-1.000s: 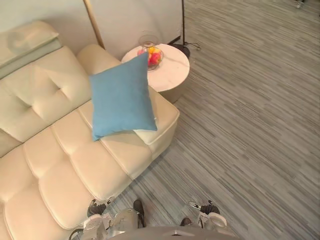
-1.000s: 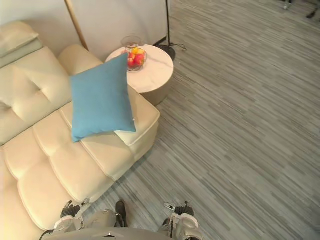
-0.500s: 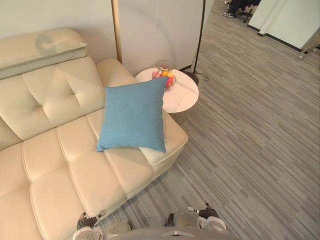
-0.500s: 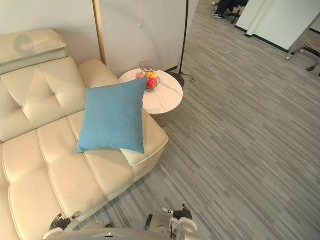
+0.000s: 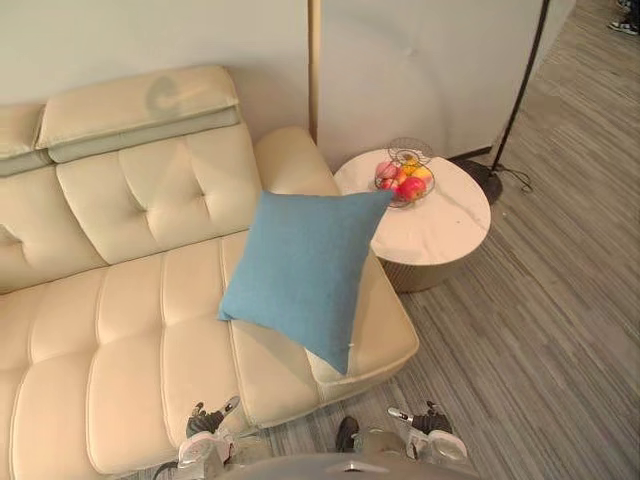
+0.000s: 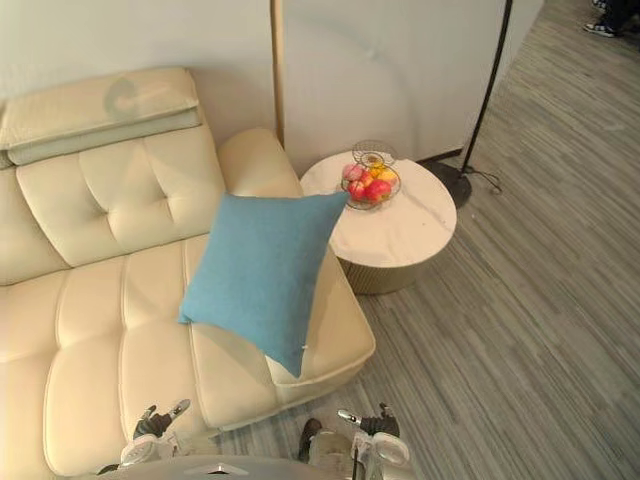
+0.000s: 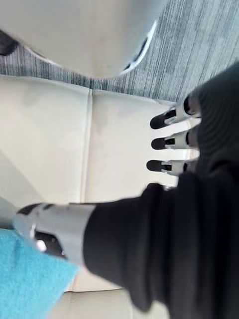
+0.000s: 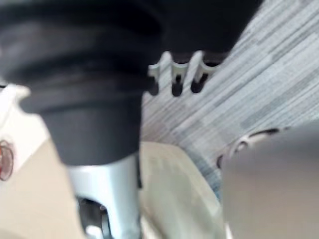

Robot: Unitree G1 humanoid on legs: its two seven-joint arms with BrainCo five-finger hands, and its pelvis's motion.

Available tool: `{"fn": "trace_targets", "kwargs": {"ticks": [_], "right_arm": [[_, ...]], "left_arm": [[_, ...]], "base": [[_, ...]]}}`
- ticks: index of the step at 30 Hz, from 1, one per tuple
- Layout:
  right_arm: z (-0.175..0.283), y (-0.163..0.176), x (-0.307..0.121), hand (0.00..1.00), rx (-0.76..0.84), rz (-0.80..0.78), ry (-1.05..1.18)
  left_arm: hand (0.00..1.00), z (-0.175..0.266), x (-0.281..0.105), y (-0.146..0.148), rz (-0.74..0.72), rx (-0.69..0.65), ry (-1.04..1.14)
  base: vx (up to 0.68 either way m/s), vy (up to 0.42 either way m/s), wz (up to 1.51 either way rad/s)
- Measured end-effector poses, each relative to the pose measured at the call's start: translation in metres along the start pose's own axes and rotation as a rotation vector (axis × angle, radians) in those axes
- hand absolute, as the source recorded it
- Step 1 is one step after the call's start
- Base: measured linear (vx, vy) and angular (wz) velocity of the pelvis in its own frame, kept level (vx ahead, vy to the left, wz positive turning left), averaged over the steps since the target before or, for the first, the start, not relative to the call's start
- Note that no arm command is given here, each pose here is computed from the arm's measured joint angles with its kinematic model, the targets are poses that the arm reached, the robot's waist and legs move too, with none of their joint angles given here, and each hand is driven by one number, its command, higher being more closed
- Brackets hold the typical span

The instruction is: Pick up cushions and gather them together orderly.

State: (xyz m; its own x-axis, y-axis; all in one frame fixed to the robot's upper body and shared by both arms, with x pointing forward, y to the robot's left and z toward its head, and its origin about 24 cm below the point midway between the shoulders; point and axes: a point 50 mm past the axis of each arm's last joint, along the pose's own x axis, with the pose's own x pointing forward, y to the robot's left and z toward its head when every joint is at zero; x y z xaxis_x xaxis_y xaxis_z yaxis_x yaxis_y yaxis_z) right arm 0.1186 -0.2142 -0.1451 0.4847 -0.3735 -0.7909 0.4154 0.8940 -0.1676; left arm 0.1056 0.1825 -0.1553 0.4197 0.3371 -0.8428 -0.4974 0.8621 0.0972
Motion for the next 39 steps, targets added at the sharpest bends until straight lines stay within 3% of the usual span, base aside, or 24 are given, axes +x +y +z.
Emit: {"fn": "trace_targets", "kwargs": {"ticks": [14, 24, 29, 39], "right_arm": [[-0.012, -0.002, -0.002, 0.0, 0.071, -0.023, 0.06], [0.088, -0.007, -0.022, 0.0, 0.168, -0.007, -0.427], [0.107, -0.007, -0.025, 0.0, 0.117, 0.017, -0.503], [0.159, 0.035, -0.033, 0.0, 0.06, 0.168, -0.648]], "left_arm": [[0.0, -0.002, 0.002, 0.005, -0.018, 0.125, 0.007], [0.0, 0.02, 0.004, 0.025, 0.03, 0.125, -0.091], [0.0, 0.045, 0.004, 0.031, 0.041, 0.127, -0.186], [0.0, 0.094, 0.002, 0.011, 0.0, 0.124, -0.355]], "base": [[0.02, 0.094, 0.02], [-0.15, -0.011, -0.17], [-0.07, -0.014, -0.1], [0.01, 0.006, 0.09]]}}
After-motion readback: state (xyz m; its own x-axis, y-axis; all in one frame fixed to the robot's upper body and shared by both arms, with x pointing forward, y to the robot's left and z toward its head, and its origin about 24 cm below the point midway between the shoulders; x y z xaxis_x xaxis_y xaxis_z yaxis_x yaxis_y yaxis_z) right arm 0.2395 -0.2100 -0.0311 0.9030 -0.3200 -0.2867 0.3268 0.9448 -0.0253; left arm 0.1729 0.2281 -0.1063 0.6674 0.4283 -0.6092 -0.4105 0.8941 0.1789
